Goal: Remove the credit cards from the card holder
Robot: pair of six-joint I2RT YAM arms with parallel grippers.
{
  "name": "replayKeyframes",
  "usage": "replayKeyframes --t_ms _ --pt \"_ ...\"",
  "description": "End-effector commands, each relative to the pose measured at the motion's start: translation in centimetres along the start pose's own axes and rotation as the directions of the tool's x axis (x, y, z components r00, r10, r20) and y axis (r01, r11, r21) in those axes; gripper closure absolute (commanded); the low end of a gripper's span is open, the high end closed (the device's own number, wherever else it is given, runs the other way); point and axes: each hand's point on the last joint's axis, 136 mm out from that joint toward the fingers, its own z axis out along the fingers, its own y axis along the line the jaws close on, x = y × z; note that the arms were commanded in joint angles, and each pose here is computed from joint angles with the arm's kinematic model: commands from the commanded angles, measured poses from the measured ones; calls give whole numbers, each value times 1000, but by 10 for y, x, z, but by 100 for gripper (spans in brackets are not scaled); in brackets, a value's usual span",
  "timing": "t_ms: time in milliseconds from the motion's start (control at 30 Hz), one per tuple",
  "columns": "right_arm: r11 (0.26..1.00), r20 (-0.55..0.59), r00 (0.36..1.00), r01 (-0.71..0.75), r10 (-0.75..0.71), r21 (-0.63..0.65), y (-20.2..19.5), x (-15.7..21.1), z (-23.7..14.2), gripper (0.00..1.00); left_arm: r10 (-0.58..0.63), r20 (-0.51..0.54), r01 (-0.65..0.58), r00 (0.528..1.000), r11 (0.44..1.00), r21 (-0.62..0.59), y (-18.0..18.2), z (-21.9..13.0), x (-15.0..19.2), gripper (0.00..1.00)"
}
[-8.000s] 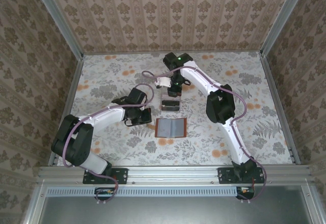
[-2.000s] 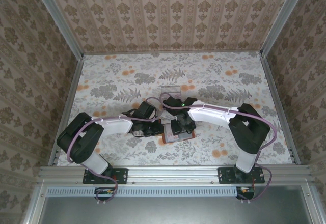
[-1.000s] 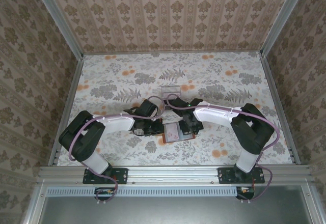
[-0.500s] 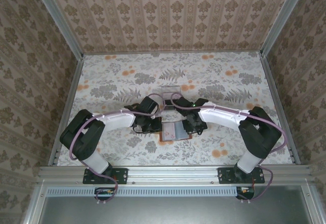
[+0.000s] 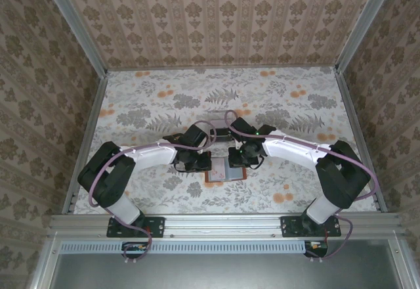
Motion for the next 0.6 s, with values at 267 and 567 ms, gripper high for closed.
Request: replayKeyframes --t_ms 267,567 --pt "970 -79 993 -104 88 -220 24 -7 31 80 -5 -2 5 1000 999 43 -16 5 -6 100" --pt "966 -106 988 -129 108 -223 17 -5 46 80 -15 -31 15 999 1000 7 -3 12 1 100"
